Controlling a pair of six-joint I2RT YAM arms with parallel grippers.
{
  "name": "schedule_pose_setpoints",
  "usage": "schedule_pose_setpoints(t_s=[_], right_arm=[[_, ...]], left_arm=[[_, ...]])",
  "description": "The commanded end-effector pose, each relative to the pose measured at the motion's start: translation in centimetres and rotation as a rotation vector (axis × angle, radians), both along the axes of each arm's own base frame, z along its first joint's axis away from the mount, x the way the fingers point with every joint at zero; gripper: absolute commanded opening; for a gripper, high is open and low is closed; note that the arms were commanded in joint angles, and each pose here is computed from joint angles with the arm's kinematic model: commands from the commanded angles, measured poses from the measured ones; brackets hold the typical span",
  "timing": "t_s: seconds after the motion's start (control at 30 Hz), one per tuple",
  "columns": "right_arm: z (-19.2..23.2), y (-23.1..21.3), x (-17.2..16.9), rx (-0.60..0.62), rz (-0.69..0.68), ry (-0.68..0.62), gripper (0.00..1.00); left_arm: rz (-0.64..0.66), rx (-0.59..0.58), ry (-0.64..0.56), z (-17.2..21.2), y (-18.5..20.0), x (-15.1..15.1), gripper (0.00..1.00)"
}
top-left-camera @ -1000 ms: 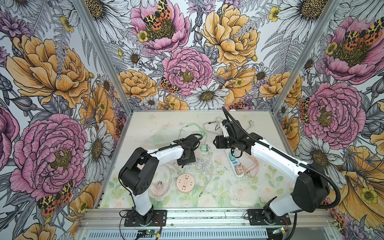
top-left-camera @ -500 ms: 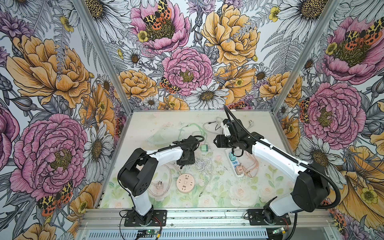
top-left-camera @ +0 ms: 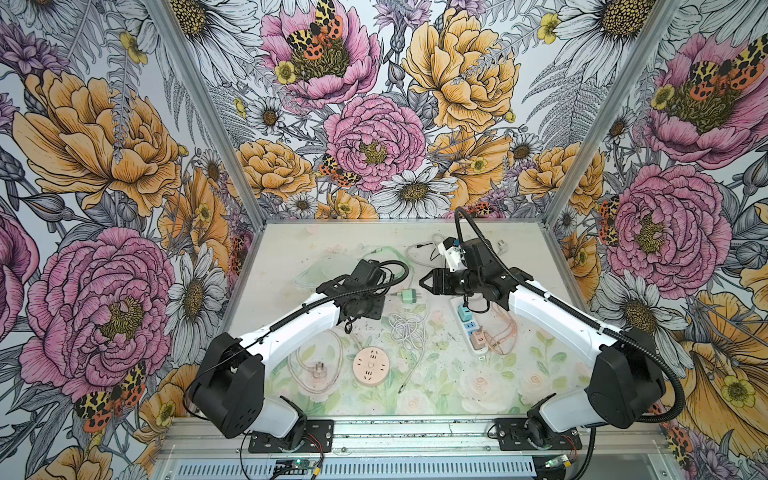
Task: Insert the plug
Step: 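Lift the teal charger with the left gripper while the right gripper swings toward it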
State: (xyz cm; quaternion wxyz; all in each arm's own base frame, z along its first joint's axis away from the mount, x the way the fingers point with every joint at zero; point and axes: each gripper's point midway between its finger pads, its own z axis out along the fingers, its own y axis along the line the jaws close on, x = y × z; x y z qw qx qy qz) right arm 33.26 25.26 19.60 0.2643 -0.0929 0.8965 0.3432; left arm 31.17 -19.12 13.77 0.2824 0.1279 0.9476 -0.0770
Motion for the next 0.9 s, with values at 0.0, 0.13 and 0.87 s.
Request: schedule_pose_setpoints(t_s=[0.0,0.13,0.87], right_arm=[[3.0,0.1,-0.3,0.055,0.007,-0.081,0.62],[3.4,-0.2,-0.6,0.058,-0.004,-0.09,0.62],[-11.7,5.0,-4.3,-0.289,0.034,0.111,0.55]], left_arm=[[0.065,-0.029,-0.133,5.0,2.1,2.2,0.33],[0.151,-0.075,-0.224,9.7,5.0,2.4,0.33],[0.194,-0.183,-0.221,11.7,6.7,-0.5,0.35]])
